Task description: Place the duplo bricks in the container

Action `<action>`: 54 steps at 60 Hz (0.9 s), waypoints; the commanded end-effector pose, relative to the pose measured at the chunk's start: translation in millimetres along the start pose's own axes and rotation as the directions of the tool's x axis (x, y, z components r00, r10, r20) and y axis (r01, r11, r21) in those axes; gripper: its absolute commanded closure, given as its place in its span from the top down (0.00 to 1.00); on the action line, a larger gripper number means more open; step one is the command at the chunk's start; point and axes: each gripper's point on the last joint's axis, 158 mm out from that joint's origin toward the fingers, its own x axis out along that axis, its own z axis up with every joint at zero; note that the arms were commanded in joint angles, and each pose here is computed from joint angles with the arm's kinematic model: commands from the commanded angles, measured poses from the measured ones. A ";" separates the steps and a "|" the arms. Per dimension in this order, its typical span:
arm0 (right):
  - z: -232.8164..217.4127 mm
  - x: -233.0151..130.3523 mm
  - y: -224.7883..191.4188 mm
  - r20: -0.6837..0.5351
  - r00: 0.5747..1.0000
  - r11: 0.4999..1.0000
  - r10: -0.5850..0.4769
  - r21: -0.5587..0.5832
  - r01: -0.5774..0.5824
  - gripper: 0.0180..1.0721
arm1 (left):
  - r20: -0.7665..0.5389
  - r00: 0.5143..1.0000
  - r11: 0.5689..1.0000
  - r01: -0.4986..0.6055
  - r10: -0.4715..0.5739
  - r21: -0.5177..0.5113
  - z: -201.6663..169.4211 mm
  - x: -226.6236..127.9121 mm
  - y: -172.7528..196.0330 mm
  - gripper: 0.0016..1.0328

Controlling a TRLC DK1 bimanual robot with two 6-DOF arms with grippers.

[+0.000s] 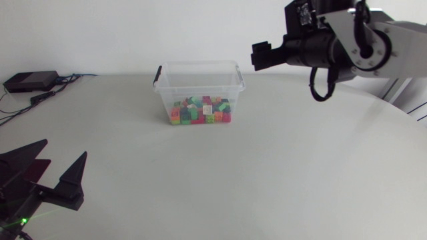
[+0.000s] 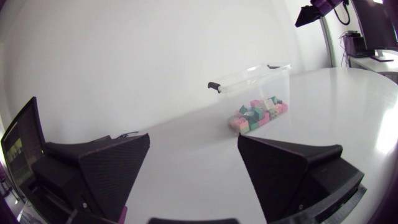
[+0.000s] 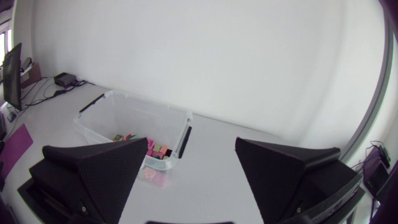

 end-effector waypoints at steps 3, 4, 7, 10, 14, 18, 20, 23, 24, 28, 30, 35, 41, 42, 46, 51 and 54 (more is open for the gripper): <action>-6.7 -23.1 -23.0 0.030 0.998 0.999 -0.049 -0.020 0.050 0.96 | -0.016 1.000 1.000 -0.015 0.015 -0.021 -10.6 2.4 0.9 0.95; -7.6 -25.8 -25.7 0.034 0.998 0.998 -0.055 -0.019 0.056 0.96 | -0.016 1.000 1.000 -0.015 0.015 -0.021 -10.9 2.6 0.8 0.95; -9.6 -34.3 -35.7 0.049 0.996 0.997 -0.076 -0.022 0.077 0.96 | -0.016 1.000 1.000 -0.015 0.015 -0.021 -11.6 2.9 0.6 0.95; -14.1 -41.7 -43.0 0.053 0.994 0.995 -0.091 -0.026 0.092 0.96 | -0.014 1.000 1.000 -0.016 0.016 -0.022 -11.6 3.1 0.6 0.95; -20.9 -53.7 -56.7 0.067 0.990 0.992 -0.122 -0.027 0.124 0.96 | -0.012 1.000 1.000 -0.017 0.016 -0.022 -12.6 3.7 0.3 0.95; -26.8 -63.1 -64.4 0.072 0.988 0.989 -0.140 -0.029 0.142 0.96 | -0.011 1.000 1.000 -0.018 0.018 -0.022 -12.7 3.9 0.7 0.95; -29.5 -69.3 -70.1 0.080 0.985 0.987 -0.154 -0.033 0.157 0.96 | -0.009 1.000 1.000 -0.021 0.021 -0.022 -12.8 4.2 1.1 0.95; -34.5 -76.3 -78.2 0.085 0.981 0.983 -0.176 -0.030 0.179 0.96 | -0.008 1.000 1.000 -0.023 0.023 -0.022 -12.9 4.3 1.5 0.95; -36.5 -78.4 -80.4 0.085 0.980 0.982 -0.181 -0.033 0.185 0.96 | -0.009 1.000 0.999 -0.024 0.024 -0.020 -13.3 4.5 1.7 0.95; -43.3 -87.1 -86.3 0.093 0.976 0.978 -0.199 -0.039 0.203 0.96 | -0.007 1.000 0.999 -0.028 0.028 -0.020 -13.9 4.9 2.4 0.95; -47.4 -91.5 -89.6 0.095 0.973 0.976 -0.209 -0.041 0.214 0.96 | -0.005 1.000 0.999 -0.029 0.029 -0.020 -14.5 5.3 2.2 0.95; -57.5 -99.7 -95.2 0.106 0.968 0.971 -0.229 -0.047 0.234 0.96 | -0.002 1.000 0.999 -0.030 0.030 -0.020 -15.2 5.9 2.1 0.95; -72.2 -111.7 -105.2 0.129 0.956 0.961 -0.264 -0.051 0.272 0.96 | 0.003 0.999 0.999 -0.033 0.033 -0.021 -14.8 6.5 2.6 0.95; -74.8 -113.3 -106.4 0.131 0.954 0.959 -0.269 -0.052 0.277 0.96 | 0.006 0.999 0.999 -0.034 0.034 -0.021 -14.1 6.3 2.8 0.95; -84.6 -119.2 -109.3 0.140 0.950 0.955 -0.280 -0.057 0.290 0.96 | 0.006 0.999 0.999 -0.034 0.034 -0.021 -14.8 6.8 2.6 0.95; -96.4 -127.0 -113.5 0.151 0.943 0.949 -0.298 -0.058 0.310 0.96 | 0.007 0.999 0.999 -0.038 0.038 -0.020 -14.9 7.0 3.2 0.95; -102.5 -133.9 -116.1 0.163 0.937 0.944 -0.310 -0.060 0.323 0.96 | 0.009 0.999 0.998 -0.052 0.052 -0.020 -15.0 7.2 5.7 0.95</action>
